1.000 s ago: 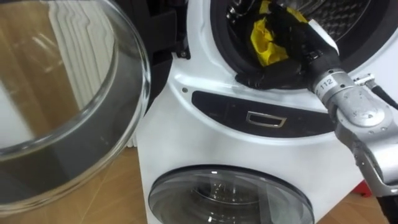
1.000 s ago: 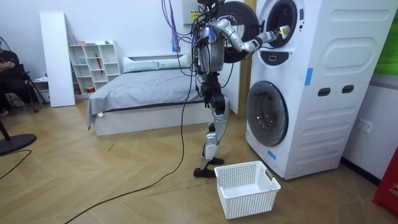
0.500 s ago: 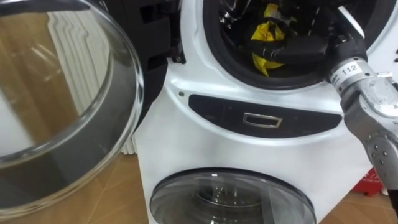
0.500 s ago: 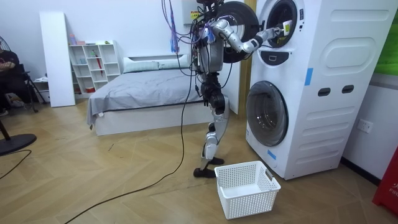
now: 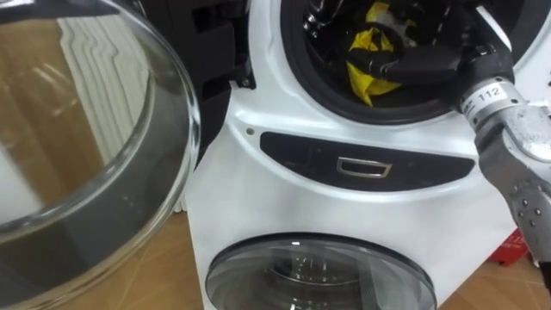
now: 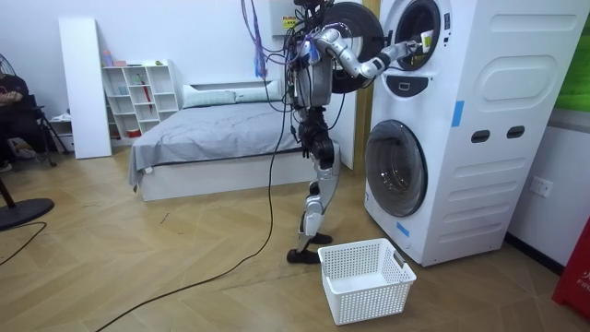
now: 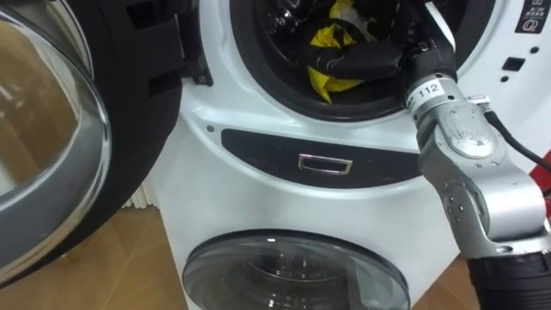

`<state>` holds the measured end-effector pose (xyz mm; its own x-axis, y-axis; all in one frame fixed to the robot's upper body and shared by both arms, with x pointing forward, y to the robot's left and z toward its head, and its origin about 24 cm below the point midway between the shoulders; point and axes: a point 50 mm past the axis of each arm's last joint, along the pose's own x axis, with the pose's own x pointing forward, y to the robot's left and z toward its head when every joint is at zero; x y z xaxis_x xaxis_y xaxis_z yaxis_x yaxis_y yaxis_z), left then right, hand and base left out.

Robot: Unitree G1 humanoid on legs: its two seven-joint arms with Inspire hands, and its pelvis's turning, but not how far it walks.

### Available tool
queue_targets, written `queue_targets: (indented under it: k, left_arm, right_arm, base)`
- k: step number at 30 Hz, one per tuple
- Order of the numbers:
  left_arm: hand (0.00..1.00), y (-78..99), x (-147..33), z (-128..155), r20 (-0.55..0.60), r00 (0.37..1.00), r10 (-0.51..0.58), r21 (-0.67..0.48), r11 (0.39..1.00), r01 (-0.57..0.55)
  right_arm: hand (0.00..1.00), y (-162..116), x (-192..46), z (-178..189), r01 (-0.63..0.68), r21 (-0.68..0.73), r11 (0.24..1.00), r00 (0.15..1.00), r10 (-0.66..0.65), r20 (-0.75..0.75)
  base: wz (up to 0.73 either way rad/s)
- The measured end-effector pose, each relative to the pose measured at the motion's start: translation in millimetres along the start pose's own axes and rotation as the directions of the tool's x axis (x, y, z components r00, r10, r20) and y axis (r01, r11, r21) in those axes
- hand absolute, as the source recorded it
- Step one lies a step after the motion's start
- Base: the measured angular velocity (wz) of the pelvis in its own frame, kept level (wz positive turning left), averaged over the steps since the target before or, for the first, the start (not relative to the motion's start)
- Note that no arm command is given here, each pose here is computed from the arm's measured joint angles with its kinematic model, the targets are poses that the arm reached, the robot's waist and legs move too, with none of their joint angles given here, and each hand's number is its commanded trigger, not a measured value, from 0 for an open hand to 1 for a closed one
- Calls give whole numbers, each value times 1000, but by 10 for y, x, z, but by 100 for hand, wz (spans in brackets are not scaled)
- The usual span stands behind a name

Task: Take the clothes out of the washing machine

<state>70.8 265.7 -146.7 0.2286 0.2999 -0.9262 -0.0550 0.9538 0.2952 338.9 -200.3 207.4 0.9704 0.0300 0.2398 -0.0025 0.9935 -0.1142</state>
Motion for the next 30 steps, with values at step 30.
queue_targets:
  k: [30]
  left_arm:
    - [0, -32, 8, 40, -57, 997, -42, 28, 999, 44]
  right_arm:
    - [0, -153, 498, -181, -37, -687, 726, 965, -152, -213]
  base:
    - [3]
